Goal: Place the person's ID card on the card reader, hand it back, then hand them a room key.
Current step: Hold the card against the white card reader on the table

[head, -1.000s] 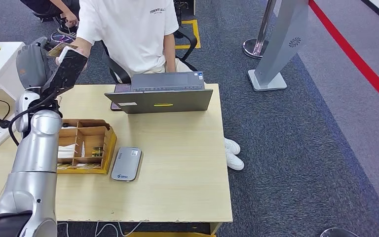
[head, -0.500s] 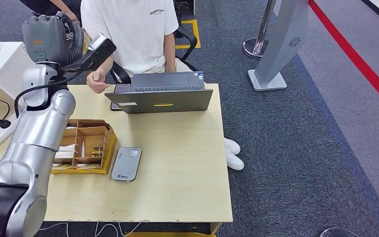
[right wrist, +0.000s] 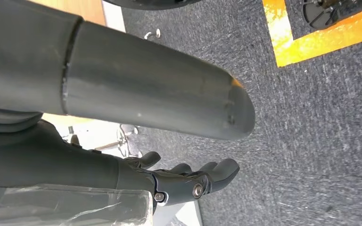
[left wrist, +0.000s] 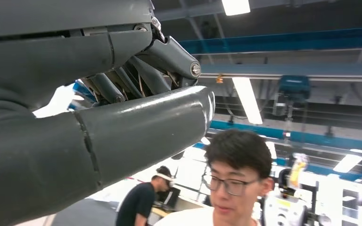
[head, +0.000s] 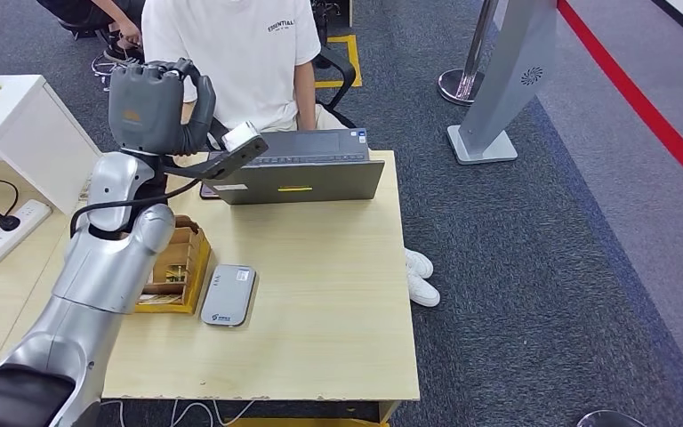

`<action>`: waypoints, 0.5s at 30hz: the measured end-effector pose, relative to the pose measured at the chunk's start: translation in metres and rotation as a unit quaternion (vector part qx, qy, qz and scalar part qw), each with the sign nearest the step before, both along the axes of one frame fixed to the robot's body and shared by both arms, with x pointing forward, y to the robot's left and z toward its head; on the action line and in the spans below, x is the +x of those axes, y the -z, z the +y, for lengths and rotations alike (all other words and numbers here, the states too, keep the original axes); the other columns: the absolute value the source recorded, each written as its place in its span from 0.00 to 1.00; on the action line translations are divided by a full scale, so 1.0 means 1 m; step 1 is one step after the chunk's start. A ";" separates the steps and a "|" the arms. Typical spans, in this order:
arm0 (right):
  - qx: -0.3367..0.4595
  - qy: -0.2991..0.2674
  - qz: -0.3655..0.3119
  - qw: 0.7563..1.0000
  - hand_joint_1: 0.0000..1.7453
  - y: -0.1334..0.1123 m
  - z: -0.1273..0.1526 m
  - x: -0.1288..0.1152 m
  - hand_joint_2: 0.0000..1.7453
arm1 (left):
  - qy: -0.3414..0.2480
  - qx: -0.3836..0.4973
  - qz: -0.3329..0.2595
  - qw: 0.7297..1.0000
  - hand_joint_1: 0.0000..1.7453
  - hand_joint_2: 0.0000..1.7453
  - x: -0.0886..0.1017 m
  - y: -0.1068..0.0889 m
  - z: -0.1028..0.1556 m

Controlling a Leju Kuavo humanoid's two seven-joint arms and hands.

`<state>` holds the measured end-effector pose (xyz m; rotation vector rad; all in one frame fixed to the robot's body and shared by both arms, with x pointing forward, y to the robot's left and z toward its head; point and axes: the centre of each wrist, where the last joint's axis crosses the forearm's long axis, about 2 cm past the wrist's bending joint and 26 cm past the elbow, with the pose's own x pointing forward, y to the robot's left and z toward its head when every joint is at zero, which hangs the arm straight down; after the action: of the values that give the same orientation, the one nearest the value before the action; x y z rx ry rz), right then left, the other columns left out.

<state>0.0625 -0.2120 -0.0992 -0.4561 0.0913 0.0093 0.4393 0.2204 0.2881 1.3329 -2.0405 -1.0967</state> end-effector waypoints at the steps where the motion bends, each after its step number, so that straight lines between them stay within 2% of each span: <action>1: -0.001 0.004 0.001 1.000 0.00 0.000 0.000 0.000 0.00 | 0.009 0.004 0.001 1.000 1.00 0.00 -0.004 0.001 -0.004; 11: -0.011 0.040 0.014 0.999 0.00 0.000 0.000 -0.002 0.00 | 0.090 0.037 0.013 0.995 1.00 0.00 -0.054 0.019 -0.035; 15: -0.013 0.048 0.017 0.999 0.00 0.000 0.000 -0.003 0.00 | 0.107 0.039 0.017 0.993 0.00 1.00 -0.065 0.022 -0.040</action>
<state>0.0598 -0.2118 -0.0991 -0.4773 0.1464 -0.0795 0.3744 0.1802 0.2660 1.1428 -2.1750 -1.2947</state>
